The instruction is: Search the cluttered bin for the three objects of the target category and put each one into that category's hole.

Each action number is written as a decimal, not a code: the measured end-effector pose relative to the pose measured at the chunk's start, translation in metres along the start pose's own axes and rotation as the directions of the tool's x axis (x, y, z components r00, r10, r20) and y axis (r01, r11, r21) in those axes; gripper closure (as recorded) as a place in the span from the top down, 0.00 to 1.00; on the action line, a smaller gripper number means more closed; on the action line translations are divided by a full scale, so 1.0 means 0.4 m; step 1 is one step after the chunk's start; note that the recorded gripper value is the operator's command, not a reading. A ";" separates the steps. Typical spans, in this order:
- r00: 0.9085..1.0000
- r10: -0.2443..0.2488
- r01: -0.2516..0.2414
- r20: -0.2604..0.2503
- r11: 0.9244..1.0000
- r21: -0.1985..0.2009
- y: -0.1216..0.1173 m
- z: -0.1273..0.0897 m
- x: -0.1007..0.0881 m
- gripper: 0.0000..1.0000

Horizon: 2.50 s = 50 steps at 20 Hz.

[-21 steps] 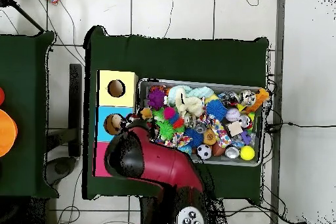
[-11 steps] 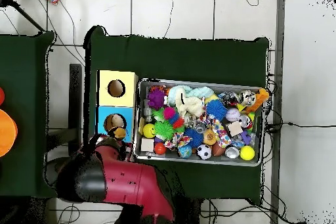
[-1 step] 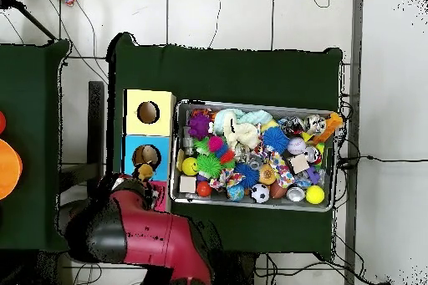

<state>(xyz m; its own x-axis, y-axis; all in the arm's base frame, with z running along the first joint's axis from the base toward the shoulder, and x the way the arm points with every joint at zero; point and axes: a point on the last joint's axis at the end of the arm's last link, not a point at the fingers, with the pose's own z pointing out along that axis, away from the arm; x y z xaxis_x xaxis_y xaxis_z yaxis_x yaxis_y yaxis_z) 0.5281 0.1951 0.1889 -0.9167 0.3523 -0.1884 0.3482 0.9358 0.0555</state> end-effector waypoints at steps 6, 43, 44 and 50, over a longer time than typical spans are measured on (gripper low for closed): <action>1.000 0.015 -0.015 0.004 1.000 0.012 -0.007 0.047 0.015 0.00; 0.988 0.057 -0.064 0.143 0.997 0.046 -0.020 0.223 0.107 0.00; 0.988 0.063 -0.070 0.144 0.997 0.045 -0.017 0.223 0.108 0.00; 0.986 0.088 -0.094 0.144 0.995 0.039 -0.005 0.221 0.115 0.00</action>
<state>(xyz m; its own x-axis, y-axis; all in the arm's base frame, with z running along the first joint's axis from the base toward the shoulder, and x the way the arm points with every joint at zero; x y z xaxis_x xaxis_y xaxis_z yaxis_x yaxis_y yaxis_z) 0.5025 0.2079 0.0933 -0.8449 0.4272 -0.3218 0.4402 0.8972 0.0352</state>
